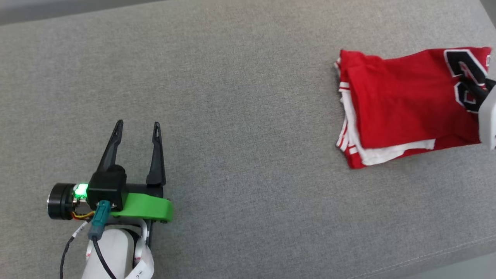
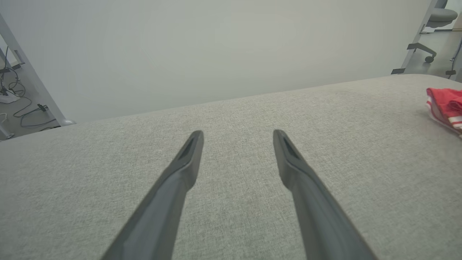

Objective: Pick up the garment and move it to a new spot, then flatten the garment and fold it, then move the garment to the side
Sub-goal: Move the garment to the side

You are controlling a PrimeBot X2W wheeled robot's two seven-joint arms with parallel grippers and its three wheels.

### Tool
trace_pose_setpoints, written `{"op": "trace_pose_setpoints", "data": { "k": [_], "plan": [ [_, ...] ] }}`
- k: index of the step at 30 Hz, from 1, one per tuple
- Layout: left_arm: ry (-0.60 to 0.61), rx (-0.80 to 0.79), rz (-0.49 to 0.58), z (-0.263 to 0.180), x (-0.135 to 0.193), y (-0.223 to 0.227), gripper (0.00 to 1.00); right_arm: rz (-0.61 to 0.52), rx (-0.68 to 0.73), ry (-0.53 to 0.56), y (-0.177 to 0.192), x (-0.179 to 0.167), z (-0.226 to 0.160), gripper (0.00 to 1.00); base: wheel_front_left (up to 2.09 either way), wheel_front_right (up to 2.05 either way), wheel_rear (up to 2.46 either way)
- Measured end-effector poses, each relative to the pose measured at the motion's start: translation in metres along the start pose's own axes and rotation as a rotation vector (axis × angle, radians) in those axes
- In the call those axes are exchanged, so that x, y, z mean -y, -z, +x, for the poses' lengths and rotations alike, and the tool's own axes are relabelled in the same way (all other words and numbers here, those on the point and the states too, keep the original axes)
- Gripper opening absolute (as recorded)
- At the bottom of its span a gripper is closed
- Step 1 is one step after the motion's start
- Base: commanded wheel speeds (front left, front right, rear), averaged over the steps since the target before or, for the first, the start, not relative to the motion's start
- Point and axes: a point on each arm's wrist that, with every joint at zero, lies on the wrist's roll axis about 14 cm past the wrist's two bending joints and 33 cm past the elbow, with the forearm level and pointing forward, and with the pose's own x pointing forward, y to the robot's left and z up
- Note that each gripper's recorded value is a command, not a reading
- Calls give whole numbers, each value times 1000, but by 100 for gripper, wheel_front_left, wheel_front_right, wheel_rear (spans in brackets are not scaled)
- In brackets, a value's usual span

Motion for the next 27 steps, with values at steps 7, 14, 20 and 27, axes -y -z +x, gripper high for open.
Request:
{"op": "trace_pose_setpoints", "data": {
  "k": [7, 14, 20, 27],
  "plan": [
    [13, -1, -6, 21, -3, 18, 100, -31, -147, 160, 31, 63, 17, 0, 0, 0, 0],
    [9, -21, -19, 28, -5, 36, 100, -22, -198, 294, 42, 110, 31, 0, 0, 0, 0],
    [-12, -37, -10, 26, -13, 44, 100, -1, -187, 347, 40, 125, 46, 0, 0, 0, 0],
    [-30, -23, 2, 22, -16, 33, 100, 36, -158, 391, 43, 133, 43, 100, 0, 0, 0]
  ]
}}
